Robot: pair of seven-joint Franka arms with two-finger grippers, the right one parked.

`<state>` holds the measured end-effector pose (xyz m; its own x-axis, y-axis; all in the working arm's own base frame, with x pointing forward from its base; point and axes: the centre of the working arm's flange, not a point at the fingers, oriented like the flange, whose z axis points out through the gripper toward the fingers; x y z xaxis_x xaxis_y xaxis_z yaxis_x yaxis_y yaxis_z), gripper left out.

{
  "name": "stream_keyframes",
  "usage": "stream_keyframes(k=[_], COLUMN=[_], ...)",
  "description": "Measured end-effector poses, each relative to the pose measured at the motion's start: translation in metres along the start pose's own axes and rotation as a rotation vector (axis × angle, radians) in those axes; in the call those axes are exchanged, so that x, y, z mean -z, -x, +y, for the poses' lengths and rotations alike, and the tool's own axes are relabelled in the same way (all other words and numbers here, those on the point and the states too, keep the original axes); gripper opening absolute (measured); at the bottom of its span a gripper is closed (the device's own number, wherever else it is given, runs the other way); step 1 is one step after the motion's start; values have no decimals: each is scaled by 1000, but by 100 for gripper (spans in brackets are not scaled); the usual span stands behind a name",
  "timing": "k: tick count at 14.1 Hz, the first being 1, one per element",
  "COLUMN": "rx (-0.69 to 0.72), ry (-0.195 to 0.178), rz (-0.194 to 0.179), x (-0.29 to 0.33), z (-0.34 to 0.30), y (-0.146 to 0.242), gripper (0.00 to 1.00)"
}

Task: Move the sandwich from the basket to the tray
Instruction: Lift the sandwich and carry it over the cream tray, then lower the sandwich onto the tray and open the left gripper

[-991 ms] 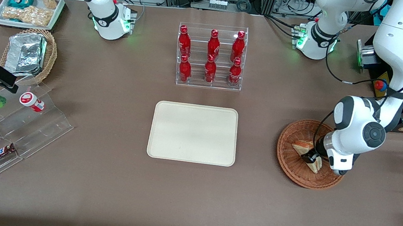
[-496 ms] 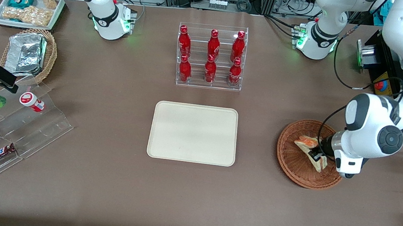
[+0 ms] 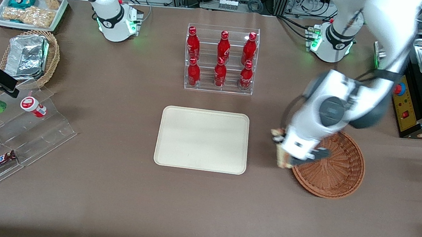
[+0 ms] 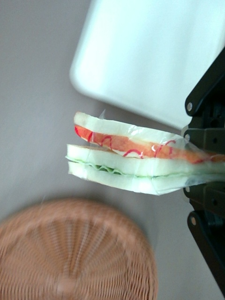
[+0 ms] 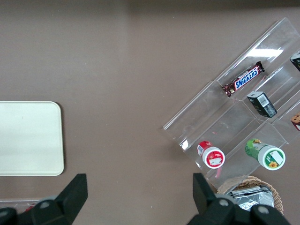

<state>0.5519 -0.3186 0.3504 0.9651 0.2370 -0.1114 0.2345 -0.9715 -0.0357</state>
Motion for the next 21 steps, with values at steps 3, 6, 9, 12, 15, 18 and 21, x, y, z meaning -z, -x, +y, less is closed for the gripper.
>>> stream_keyframes(k=[3,6,9,12,15,18,21], rx=[-155,-234,-247,-204,-154,-111,-63], ry=[-26,-19,-19,-47,-46,27,53], rz=[-19,-33,-47,-24,-9,33,44], x=[-17,-44,-79,-102,-104,-109,-114], z=[91,160,197,210,211,219,222], y=[48,80,88,89,83,74,72], gripper=[15,15,15,15,18,34,65])
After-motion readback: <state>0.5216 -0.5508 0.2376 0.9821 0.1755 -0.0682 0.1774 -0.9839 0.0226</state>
